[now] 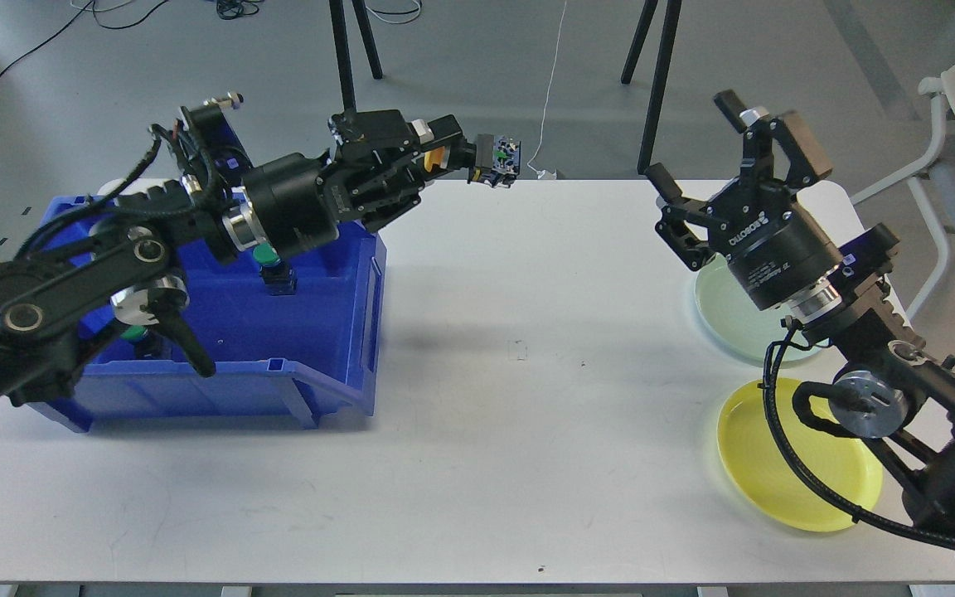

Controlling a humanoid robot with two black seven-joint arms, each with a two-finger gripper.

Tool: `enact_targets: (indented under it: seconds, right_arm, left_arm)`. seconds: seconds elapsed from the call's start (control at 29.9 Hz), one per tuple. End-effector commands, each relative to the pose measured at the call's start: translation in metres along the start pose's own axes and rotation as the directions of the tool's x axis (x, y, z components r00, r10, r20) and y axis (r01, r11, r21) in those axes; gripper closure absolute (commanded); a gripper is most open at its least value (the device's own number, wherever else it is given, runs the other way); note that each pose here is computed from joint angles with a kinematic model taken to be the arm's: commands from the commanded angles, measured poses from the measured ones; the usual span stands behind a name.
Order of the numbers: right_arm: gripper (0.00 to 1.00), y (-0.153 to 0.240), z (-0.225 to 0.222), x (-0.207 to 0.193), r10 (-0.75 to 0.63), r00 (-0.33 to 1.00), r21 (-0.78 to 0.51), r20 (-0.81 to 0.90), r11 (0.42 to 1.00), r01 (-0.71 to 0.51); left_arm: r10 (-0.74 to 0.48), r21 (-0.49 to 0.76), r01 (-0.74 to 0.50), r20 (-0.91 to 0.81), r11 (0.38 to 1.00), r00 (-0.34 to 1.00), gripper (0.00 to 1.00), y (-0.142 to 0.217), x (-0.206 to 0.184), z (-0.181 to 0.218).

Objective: Pass button and place on color plate
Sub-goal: 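Lift the yellow button out and carry it toward the right gripper, then grasp the yellow button with the right gripper and release left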

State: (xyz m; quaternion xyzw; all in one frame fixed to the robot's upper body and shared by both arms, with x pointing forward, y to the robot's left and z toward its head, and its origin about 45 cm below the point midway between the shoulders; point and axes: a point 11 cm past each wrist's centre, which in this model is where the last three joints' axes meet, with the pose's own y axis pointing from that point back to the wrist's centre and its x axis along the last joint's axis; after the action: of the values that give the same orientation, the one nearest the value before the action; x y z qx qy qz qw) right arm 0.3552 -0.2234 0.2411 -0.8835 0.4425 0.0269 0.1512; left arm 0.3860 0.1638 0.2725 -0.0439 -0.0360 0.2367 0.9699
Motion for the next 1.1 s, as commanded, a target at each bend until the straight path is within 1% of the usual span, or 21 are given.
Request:
enact_targets:
  seconds: [0.0,0.13,0.37,0.57,0.8,0.87,0.9,0.94,0.97,1.0,1.04,1.07]
  right_arm:
    - [0.01,-0.004,0.018,-0.019,-0.027,1.000,-0.028,0.000,0.999,0.027]
    - [0.01,-0.009,0.034,-0.035,-0.060,0.998,-0.053,0.013,0.997,0.060]
    - [0.01,-0.033,0.039,-0.071,-0.091,0.989,0.013,0.116,0.996,0.090]
    - [0.01,-0.042,0.042,-0.085,-0.090,0.985,0.033,0.149,0.996,0.086]
    - [0.01,-0.057,0.036,-0.090,-0.102,0.981,0.058,0.163,0.994,0.093]
    - [0.04,-0.060,0.032,-0.090,-0.103,0.976,0.068,0.189,0.993,0.092]
    - [0.11,-0.060,0.032,-0.091,-0.110,0.975,0.069,0.194,0.993,0.098]
    - [0.36,-0.060,0.030,-0.093,-0.119,0.974,0.072,0.192,0.992,0.107]
    - [0.70,-0.060,0.032,-0.095,-0.128,0.974,0.068,0.187,0.991,0.117]
    - [0.92,-0.061,0.035,-0.097,-0.121,0.976,0.056,0.181,0.992,0.113]
    - [0.93,-0.062,0.037,-0.100,-0.132,0.975,0.047,0.178,0.991,0.125]
    - [0.98,-0.062,0.038,-0.102,-0.144,0.975,0.038,0.170,0.989,0.140]
  left_arm:
    - [-0.006,-0.029,0.005,-0.051,1.000,0.999,0.93,-0.009,-0.013,-0.010]
    - [-0.011,-0.034,0.009,-0.058,0.999,0.998,0.93,-0.012,-0.015,-0.011]
    - [-0.010,-0.033,0.008,-0.061,0.999,0.998,0.93,-0.011,-0.016,-0.012]
    - [-0.004,-0.033,0.001,-0.070,0.999,0.998,0.93,-0.010,-0.017,-0.015]
    - [-0.003,-0.033,0.001,-0.072,0.999,0.997,0.93,-0.010,-0.017,-0.015]
    - [-0.002,-0.032,-0.001,-0.072,0.999,0.997,0.93,-0.009,-0.016,-0.016]
    - [0.001,-0.029,-0.004,-0.073,1.000,0.997,0.93,-0.009,-0.016,-0.017]
    - [0.001,-0.029,-0.004,-0.073,1.000,0.997,0.93,-0.009,-0.016,-0.017]
    - [0.001,-0.029,-0.004,-0.073,1.000,0.997,0.93,-0.009,-0.016,-0.017]
    - [0.001,-0.029,-0.004,-0.073,1.000,0.997,0.93,-0.009,-0.016,-0.017]
    - [0.001,-0.029,-0.004,-0.073,1.000,0.997,0.93,-0.009,-0.016,-0.017]
    - [0.001,-0.029,-0.003,-0.075,1.000,0.997,0.93,-0.009,-0.016,-0.017]
